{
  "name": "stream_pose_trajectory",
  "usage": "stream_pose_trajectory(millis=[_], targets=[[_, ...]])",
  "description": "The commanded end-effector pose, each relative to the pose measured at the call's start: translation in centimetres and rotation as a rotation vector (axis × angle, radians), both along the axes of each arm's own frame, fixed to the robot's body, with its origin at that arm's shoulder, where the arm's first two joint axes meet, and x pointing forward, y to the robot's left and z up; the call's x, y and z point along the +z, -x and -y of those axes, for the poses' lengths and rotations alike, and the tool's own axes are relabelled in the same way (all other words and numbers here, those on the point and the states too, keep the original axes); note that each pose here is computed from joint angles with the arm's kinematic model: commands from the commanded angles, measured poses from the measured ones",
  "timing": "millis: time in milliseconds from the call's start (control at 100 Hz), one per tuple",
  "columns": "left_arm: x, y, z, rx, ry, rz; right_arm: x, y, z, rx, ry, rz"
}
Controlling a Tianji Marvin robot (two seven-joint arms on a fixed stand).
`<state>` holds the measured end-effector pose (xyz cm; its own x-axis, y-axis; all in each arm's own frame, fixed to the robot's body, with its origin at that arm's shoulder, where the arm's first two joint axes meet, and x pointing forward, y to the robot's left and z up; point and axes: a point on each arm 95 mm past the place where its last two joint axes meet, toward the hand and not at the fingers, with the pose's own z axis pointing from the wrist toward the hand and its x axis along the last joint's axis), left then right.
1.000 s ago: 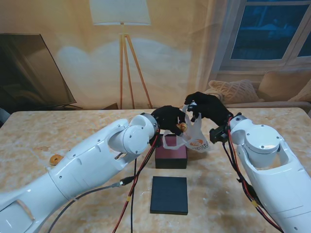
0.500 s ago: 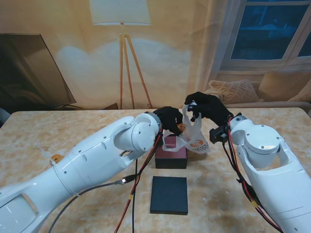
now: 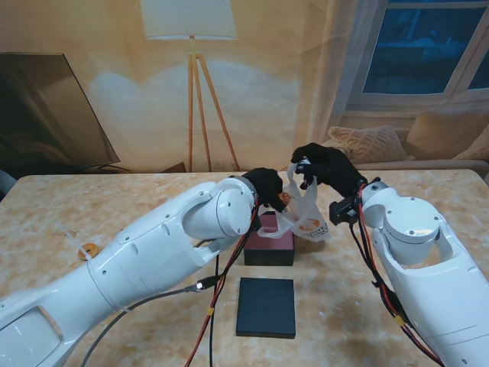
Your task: Pack mini donuts into a plastic bag, tie the opening and put the bag into the gift box
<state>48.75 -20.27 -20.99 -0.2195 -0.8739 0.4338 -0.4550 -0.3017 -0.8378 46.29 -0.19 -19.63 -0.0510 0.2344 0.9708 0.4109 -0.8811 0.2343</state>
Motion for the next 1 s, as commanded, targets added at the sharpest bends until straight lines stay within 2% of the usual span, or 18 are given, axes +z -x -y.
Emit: stream_pose_trajectory(millis=[0,220,350,720,900,990], targets=[[0.3,0.5,0.8,-0.017,0.002,0.007,-0.3,0.2,-0.6,0.017,-0.003,0.000],[0.4,0.7,1.0,0.007,-0.025,0.024,-0.3,0.3,-0.6,0.013,-0.004,0.002],[0.8,0.7,1.0,0.022,-0.049,0.005,-0.3,0.2,-0.7,0.009,0.004,0.013],[1.3,0.9,1.0,0.076,-0.023,-0.039,-0.5,0.0,-0.7,0.004,0.038,0.050],[1.3,1.0,0.9,0.080,0.021,-0.074,-0.5,0.2,-0.7,0.000,0.026,0.044],[1.3,1.0,1.0,0.076,0.015,-0.069,-0.5,0.2,-0.8,-0.003,0.024,0.041]])
